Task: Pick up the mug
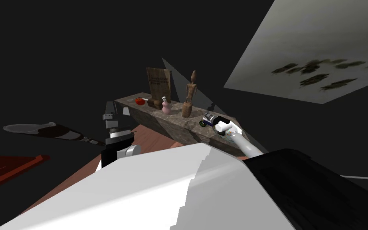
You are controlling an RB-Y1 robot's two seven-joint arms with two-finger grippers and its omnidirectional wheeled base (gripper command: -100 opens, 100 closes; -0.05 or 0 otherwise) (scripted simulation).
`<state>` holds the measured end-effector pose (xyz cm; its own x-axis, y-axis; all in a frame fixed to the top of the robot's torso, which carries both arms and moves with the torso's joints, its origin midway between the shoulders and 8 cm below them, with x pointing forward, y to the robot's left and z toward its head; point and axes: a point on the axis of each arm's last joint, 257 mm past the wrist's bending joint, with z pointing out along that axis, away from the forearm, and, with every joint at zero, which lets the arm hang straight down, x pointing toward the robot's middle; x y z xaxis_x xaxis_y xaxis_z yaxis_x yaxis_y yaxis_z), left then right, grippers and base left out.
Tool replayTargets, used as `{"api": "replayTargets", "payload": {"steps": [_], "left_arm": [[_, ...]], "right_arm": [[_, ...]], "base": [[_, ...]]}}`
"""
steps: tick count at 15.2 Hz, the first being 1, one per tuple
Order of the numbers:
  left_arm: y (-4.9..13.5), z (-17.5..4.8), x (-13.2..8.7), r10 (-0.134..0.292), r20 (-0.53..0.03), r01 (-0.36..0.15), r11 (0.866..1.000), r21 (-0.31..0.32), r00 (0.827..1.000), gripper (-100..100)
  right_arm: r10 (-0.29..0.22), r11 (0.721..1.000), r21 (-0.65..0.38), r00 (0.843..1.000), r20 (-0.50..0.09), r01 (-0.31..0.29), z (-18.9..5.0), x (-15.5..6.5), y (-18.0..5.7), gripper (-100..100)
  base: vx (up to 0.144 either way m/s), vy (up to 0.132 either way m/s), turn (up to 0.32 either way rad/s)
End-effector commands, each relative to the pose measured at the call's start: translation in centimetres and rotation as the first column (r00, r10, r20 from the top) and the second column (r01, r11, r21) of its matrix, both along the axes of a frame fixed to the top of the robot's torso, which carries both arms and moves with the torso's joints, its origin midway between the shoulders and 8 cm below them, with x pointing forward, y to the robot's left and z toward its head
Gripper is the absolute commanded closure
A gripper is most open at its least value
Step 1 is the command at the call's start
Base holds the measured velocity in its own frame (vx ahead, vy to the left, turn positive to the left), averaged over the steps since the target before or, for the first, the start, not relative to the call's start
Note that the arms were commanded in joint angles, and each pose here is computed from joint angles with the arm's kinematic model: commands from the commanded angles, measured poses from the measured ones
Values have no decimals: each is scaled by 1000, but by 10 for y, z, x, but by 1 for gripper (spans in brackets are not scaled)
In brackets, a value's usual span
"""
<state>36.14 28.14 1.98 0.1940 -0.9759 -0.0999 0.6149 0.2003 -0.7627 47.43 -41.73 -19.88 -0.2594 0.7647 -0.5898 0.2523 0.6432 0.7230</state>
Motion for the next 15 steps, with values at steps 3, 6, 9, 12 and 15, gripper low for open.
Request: {"api": "replayTargets", "payload": {"steps": [3, 6, 9, 12, 15], "left_arm": [[0, 0, 0, 0, 0, 0, 1000, 0, 1000, 0], [0, 0, 0, 0, 0, 0, 1000, 0, 1000, 0], [0, 0, 0, 0, 0, 0, 1000, 0, 1000, 0], [0, 0, 0, 0, 0, 0, 1000, 0, 1000, 0], [0, 0, 0, 0, 0, 0, 1000, 0, 1000, 0]], "right_arm": [[-12, 998, -65, 994, -108, 5, -15, -4, -27, -100], [-24, 995, -101, 985, -172, 7, -23, -8, -43, -100], [-39, 991, -131, 970, -239, 8, -31, -14, -58, -100], [-57, 987, -159, 948, -312, 8, -41, -23, -73, -100], [-75, 983, -182, 924, -375, 6, -48, -32, -88, -100]], "base": [[6, 11, 95], [7, 14, 111], [9, 16, 105], [8, 19, 99], [7, 18, 99]]}}
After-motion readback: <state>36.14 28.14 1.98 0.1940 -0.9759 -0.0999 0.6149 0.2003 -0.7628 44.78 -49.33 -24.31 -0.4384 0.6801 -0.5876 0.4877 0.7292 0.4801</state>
